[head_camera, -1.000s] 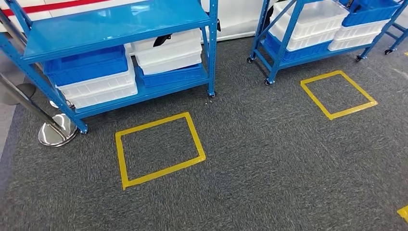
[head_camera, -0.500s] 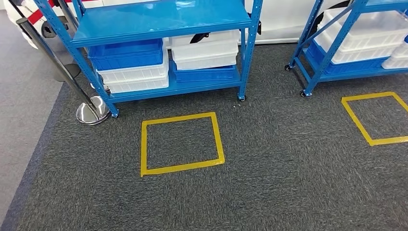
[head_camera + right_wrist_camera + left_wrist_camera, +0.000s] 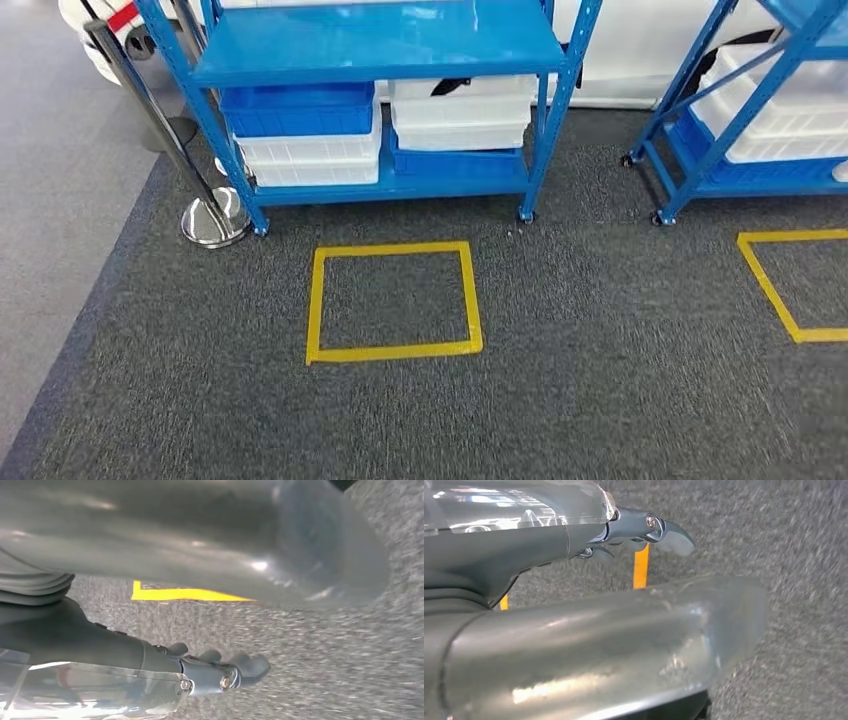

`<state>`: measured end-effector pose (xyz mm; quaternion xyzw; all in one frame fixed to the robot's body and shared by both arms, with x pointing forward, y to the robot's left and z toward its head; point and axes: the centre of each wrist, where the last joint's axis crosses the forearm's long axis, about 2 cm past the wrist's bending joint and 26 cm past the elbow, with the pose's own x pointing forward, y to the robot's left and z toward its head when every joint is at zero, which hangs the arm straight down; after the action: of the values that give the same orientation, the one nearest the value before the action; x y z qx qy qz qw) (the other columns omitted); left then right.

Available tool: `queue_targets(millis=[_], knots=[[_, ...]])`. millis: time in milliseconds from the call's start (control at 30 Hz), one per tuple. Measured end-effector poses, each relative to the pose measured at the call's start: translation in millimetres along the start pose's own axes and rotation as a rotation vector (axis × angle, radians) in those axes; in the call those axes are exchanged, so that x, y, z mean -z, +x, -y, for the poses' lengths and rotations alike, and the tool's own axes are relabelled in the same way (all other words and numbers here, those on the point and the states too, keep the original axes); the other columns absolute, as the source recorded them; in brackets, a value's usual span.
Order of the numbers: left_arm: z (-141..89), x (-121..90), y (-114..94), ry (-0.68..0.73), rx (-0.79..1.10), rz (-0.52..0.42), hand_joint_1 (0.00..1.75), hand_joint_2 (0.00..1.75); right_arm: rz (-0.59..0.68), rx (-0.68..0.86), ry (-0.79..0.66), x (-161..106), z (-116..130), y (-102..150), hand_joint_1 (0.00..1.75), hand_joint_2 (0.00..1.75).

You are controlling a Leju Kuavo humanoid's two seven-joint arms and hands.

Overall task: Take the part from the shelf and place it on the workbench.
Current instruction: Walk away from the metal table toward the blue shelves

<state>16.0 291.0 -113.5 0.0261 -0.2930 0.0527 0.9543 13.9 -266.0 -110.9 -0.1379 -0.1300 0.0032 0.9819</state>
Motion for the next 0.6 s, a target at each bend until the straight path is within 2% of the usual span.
queue_targets(millis=[600], knots=[[4.3,0.6,1.3,-0.011,-0.005,-0.005,0.00,0.00,-0.009,-0.001,-0.010,0.6,5.4,-5.3,0.00,0.00]])
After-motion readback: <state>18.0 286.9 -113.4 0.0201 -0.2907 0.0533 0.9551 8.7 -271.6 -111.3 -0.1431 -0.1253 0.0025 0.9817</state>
